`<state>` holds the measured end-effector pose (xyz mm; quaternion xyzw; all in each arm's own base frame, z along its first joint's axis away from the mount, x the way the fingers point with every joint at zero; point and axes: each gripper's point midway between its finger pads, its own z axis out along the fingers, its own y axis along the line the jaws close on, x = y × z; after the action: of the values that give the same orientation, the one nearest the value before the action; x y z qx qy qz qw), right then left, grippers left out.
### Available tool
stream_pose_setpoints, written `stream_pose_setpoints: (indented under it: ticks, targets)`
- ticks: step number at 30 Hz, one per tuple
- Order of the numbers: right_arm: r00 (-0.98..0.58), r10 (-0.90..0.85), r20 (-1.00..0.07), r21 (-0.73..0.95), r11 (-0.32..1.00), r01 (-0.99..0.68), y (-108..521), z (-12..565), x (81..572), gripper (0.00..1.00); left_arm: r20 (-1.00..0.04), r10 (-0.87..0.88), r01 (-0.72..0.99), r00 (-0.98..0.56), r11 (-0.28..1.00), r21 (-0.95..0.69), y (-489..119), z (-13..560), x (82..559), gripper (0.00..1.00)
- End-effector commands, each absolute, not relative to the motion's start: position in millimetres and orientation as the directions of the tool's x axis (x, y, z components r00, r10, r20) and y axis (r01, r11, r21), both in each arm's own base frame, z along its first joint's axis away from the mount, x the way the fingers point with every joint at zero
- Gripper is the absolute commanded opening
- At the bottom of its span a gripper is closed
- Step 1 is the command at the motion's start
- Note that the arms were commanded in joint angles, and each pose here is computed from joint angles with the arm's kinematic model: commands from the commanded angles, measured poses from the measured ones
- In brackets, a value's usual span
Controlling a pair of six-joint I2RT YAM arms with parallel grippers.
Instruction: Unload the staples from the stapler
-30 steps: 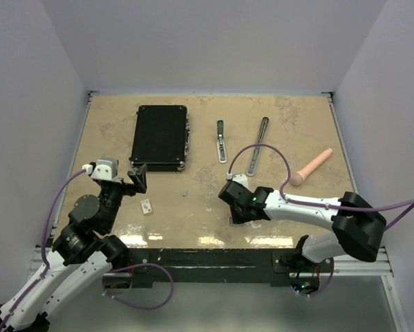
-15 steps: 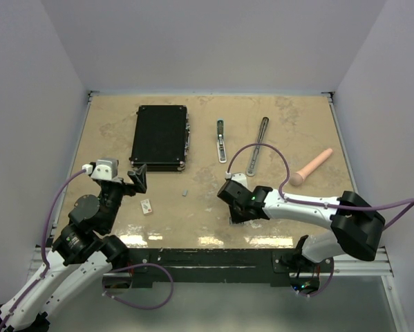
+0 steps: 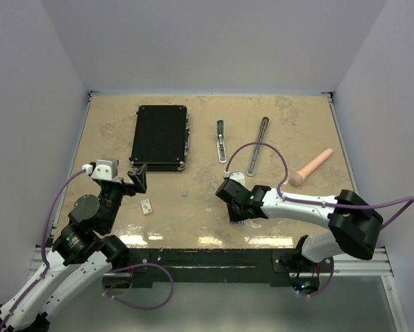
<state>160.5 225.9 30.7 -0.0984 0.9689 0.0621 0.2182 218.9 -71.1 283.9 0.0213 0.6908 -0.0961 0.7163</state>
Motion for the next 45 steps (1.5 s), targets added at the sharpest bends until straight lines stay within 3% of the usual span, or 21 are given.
stream_pose_setpoints:
  ticks: [1,22,40,45]
  targets:
    - [-0.878,-0.133,-0.460,0.100,0.975,-0.200,232,37,167,0.16,-0.988,-0.142,0.177,0.059,0.976,-0.129,-72,296,218,0.91]
    - [-0.884,-0.120,-0.451,0.022,0.989,-0.146,206,30,163,0.14,-0.988,-0.143,0.177,0.061,0.976,-0.130,-71,297,217,0.91]
    - [-0.864,-0.112,-0.491,0.066,0.984,-0.165,215,50,168,0.14,-0.988,-0.144,0.174,0.062,0.976,-0.131,-71,297,218,0.91]
    - [-0.858,-0.112,-0.502,0.151,0.965,-0.214,236,55,169,0.14,-0.988,-0.141,0.178,0.057,0.976,-0.129,-72,295,218,0.91]
